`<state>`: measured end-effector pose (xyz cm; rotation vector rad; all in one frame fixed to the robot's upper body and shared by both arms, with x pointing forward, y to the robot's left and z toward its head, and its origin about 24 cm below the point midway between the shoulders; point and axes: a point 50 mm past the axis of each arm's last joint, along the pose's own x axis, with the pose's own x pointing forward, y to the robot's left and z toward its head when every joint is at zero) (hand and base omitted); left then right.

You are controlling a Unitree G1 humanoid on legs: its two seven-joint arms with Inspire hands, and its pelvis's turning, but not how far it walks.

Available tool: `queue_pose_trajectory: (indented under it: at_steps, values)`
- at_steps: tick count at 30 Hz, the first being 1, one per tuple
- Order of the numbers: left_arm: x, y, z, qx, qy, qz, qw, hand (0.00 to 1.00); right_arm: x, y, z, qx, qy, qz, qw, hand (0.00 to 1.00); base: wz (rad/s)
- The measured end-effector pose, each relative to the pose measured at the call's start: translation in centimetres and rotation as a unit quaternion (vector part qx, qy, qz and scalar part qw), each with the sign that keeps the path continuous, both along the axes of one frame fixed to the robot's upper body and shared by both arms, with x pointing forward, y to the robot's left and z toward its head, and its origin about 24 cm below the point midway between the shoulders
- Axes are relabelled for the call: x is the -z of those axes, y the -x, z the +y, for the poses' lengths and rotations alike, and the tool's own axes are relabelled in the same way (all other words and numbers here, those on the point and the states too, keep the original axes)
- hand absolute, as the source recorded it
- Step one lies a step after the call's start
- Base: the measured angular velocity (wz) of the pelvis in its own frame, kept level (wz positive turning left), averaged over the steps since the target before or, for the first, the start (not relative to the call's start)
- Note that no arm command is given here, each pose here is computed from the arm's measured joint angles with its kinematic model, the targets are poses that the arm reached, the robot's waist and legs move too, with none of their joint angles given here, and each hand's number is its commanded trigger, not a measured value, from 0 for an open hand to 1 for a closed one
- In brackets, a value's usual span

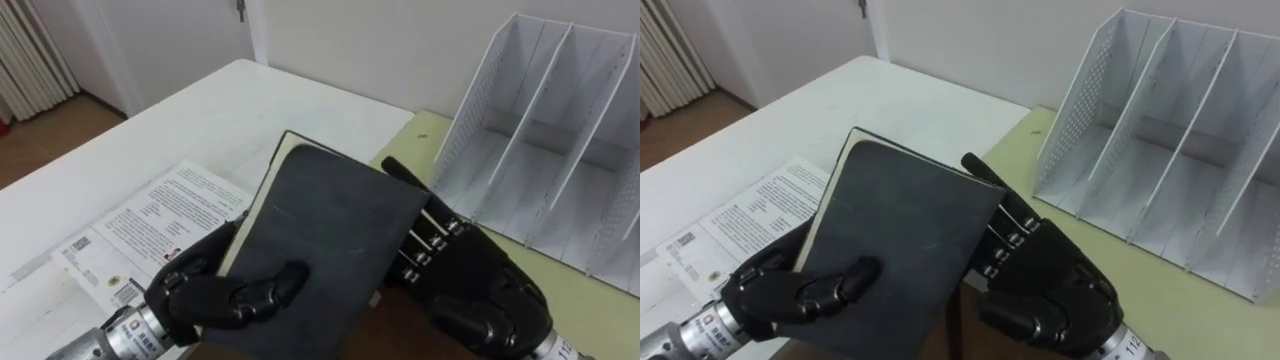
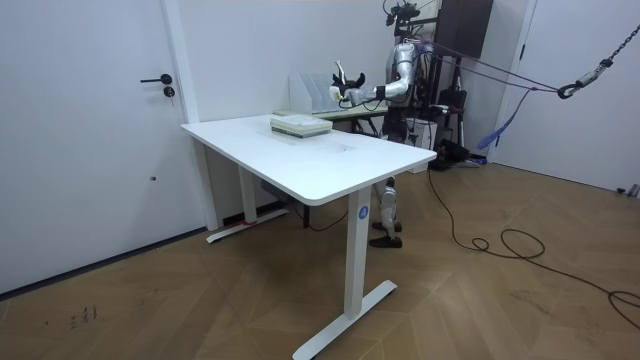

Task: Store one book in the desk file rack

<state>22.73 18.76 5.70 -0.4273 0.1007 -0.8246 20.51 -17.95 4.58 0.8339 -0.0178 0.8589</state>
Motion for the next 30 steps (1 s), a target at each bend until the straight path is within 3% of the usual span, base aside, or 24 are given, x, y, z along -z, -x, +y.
queue_pose_trajectory:
  at_steps: [1,7,13,30]
  values:
    - [0.0,0.0,0.0,0.0,0.0,0.0,1.0,1.0,0.0,0.0,-0.02,0.0,0.001,0.0,1.0,1.0,0.0]
    - [0.11,0.09,0.03,0.009,0.0,0.0,1.0,1.0,0.05,0.04,-0.04,-0.001,0.002,0.003,1.0,1.0,0.0]
    - [0.36,0.65,-0.31,0.064,-0.023,-0.001,0.998,1.0,0.61,0.12,-0.04,-0.005,0.026,0.012,1.0,1.0,0.0]
    - [0.5,0.9,-0.45,0.09,-0.025,0.003,0.996,1.0,0.74,0.22,0.05,-0.014,0.029,0.006,0.999,1.0,0.0]
